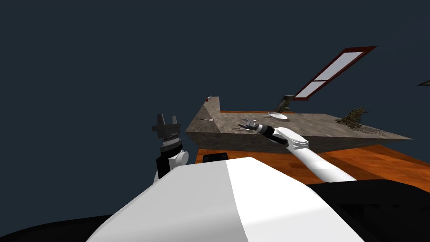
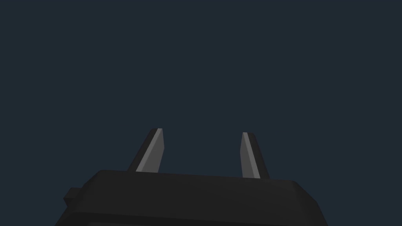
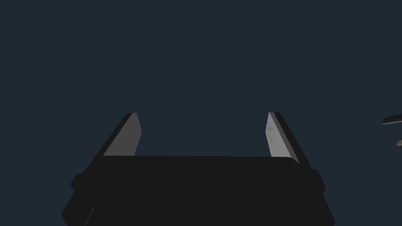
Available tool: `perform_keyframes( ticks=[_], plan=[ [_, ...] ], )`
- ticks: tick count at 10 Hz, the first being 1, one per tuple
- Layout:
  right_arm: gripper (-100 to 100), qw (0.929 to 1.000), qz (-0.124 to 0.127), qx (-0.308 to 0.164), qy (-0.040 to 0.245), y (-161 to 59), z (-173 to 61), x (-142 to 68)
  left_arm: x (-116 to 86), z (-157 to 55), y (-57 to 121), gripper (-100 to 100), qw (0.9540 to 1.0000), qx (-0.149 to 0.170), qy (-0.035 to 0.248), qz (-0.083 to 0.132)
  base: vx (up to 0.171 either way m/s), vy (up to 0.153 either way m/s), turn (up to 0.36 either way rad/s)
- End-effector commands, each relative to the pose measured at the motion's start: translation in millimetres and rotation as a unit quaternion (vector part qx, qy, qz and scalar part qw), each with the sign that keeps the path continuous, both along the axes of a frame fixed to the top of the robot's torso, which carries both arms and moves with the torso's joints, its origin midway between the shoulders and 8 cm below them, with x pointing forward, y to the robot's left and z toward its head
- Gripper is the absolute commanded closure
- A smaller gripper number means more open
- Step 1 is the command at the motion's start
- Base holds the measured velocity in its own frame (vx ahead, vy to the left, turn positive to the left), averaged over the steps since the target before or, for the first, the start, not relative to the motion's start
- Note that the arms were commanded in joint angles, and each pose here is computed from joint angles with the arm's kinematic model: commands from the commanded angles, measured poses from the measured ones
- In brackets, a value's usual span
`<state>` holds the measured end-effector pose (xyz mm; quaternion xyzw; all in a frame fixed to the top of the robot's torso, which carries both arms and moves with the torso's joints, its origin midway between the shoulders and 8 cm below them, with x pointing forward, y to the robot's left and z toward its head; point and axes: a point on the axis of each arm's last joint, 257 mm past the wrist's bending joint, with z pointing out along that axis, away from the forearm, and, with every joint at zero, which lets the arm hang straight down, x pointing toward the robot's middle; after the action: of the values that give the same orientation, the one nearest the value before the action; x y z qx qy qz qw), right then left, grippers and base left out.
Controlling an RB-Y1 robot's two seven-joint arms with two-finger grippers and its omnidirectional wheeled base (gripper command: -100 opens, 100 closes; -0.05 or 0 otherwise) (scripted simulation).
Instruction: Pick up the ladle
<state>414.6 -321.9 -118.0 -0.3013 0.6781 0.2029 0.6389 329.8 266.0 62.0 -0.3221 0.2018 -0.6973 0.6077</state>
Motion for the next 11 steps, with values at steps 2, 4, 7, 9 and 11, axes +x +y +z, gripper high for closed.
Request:
perform_keyframes(
  ticks=[2,4,7,9,11],
  plan=[
    [-100,0.9978,0.014,-0.064,0.012,-14,-16,1,0,0,0.0,0,1.0,0.0,0.0,0.0,-0.011,-0.012,0.105],
    [-100,0.9931,0.024,-0.112,0.025,-28,-29,1,0,0,0.0,0,1.0,0.0,0.0,0.0,-0.006,-0.007,0.095],
    [-100,0.9791,0.045,-0.191,0.052,-54,-48,-1,0,0,0.0,0,1.0,0.0,0.0,0.0,-0.004,-0.003,0.112],
    [-100,0.9685,0.052,-0.233,0.071,-73,-60,-3,0,0,0.0,0,1.0,0.0,0.0,0.0,-0.003,0.0,0.104],
    [-100,0.9564,0.057,-0.271,0.092,-94,-72,-6,0,0,0.0,0,1.0,0.0,0.0,0.0,-0.001,0.003,0.114]
  ],
)
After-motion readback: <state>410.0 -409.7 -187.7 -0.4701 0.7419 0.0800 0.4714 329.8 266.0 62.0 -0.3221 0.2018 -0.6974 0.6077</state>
